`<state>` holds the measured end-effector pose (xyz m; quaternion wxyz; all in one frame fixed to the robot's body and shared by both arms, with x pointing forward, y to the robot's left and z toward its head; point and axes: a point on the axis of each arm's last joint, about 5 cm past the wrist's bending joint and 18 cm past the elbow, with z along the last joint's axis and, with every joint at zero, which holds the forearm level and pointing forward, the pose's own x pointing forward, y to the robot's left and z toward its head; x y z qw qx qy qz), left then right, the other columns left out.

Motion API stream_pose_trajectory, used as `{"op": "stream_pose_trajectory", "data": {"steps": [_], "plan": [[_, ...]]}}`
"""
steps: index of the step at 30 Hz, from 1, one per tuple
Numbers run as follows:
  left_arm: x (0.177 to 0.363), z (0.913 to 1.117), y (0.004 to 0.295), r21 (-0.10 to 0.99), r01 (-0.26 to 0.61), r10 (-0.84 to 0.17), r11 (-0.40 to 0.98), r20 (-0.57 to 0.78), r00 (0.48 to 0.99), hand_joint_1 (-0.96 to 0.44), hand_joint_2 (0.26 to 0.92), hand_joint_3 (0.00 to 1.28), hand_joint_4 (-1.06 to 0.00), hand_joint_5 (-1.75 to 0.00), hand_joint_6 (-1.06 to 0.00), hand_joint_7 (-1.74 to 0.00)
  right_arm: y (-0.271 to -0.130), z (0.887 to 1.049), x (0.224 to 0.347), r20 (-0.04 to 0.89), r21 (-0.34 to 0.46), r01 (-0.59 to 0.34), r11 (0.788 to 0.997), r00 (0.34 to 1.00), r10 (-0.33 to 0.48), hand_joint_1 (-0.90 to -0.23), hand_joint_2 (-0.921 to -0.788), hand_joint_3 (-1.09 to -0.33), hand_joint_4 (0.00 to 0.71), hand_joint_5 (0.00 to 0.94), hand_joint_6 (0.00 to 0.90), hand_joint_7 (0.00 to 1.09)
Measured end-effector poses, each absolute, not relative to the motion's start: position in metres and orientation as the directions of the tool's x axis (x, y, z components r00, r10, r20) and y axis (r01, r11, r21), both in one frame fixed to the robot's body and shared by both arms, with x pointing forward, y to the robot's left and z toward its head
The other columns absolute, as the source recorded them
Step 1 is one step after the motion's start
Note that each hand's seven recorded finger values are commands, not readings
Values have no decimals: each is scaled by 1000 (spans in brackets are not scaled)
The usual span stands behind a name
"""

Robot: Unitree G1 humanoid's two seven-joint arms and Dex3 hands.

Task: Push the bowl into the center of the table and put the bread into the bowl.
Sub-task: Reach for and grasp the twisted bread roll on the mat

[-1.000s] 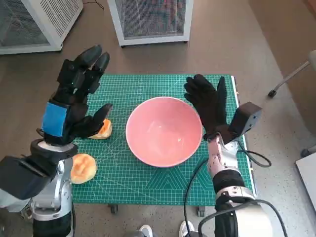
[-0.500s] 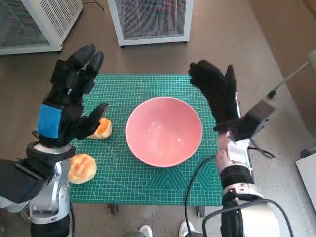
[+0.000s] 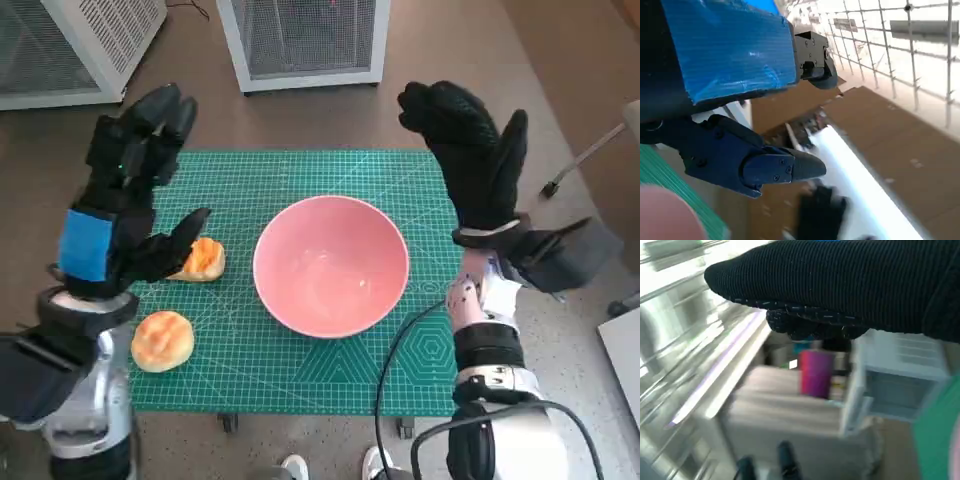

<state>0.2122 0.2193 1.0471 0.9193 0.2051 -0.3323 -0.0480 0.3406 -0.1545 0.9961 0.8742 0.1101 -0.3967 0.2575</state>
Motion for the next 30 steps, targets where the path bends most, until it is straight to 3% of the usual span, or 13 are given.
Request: {"op": "stream_pose_trajectory", "data": {"steps": [7,11,15,21,30], "plan": [[194,1076,238,671,-59,-277,739,382,882,-436,876,66,-254,-1,-89,-532,-158,997,339,772,-18,-557,831,520,365,-458,-921,-450,511,0,663,4],[186,1089,239,752,-55,-240,656,277,930,-290,796,16,-242,-2,-199,-357,-158,998,339,779,-21,-559,829,510,364,-457,-921,-445,510,0,664,4],[179,1097,234,834,-95,-148,544,206,967,-172,759,4,-271,-9,-274,-259,-158,999,338,785,-29,-569,822,496,371,-433,-921,-457,511,1,665,4],[176,1095,224,891,-160,-58,425,203,977,-37,731,1,-332,-7,-366,-134,-157,995,337,783,-17,-589,808,495,378,-414,-921,-471,510,0,664,4],[181,1084,218,915,-105,32,391,100,994,109,743,8,-325,-1,-387,-74,-156,994,338,778,-16,-601,799,494,387,-410,-921,-470,505,0,664,3]]}}
